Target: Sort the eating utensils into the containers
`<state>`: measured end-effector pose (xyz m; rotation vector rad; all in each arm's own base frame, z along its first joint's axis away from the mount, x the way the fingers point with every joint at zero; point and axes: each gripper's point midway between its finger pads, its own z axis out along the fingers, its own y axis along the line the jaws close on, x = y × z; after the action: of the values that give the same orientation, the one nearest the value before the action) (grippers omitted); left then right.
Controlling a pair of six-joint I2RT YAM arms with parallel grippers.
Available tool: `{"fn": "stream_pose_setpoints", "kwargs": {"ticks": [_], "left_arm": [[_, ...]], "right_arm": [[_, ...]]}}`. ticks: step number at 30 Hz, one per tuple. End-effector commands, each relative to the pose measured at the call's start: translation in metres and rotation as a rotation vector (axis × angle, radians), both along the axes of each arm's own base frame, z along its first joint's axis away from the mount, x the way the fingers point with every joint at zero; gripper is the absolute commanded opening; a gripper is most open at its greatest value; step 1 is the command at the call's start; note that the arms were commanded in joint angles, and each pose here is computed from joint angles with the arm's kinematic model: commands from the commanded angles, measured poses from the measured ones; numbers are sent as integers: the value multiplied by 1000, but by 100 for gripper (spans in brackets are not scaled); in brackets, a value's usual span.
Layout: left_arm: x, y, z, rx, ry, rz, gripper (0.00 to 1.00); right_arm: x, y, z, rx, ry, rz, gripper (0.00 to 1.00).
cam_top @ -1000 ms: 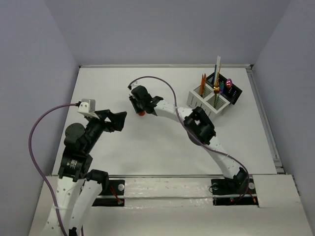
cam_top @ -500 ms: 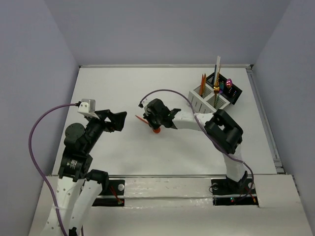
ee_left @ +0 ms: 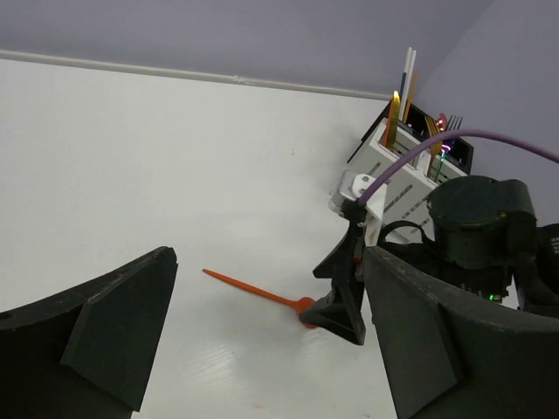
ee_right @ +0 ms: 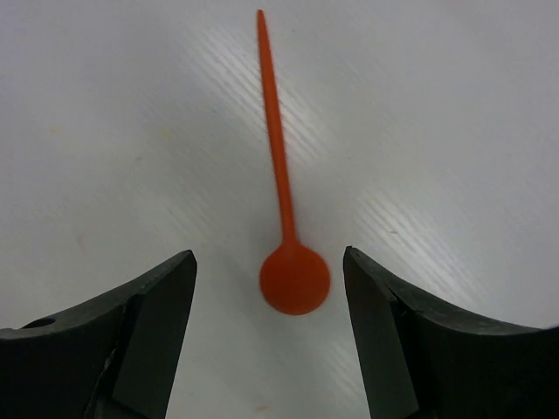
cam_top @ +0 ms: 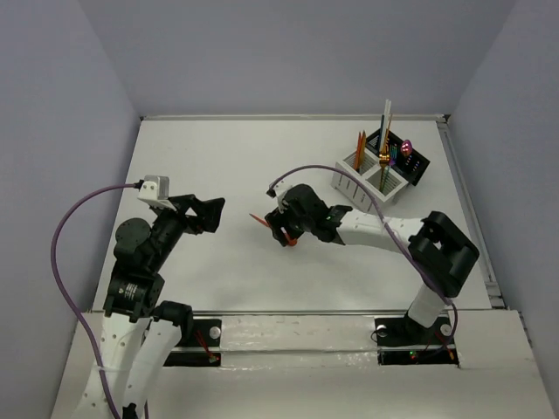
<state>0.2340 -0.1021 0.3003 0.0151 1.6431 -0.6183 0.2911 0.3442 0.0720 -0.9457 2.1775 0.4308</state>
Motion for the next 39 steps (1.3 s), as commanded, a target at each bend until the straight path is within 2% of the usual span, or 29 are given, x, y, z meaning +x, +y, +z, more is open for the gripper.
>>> {"fn": "stream_pose_setpoints", "kwargs": {"ticks": [1,7,12,17,28,36,39], "left_arm": [[2,-1,22,-6,-73,-9,99],[3,-3,20,-5,-65,-18,99],[4,-3,19,-4,-62,-19,99],[4,-3,18,-4,-61,-19,99],[3,-3,19,-4,-64,-19,99],[2,-3,20,-5,-67,-19,99],[2,-3,20,-3,-67,-18,99]], "right_arm": [[-45,42,27,283,136,1,74],[-72,58,4,366,278,-60,79],[-58,49,-19,315,280,-199,80],[-26,18,-32,234,176,-428,86],[58,-13,-47,251,154,-581,92],[116,-23,-38,125,55,-673,91],[123,-32,-52,27,37,-703,83]]}}
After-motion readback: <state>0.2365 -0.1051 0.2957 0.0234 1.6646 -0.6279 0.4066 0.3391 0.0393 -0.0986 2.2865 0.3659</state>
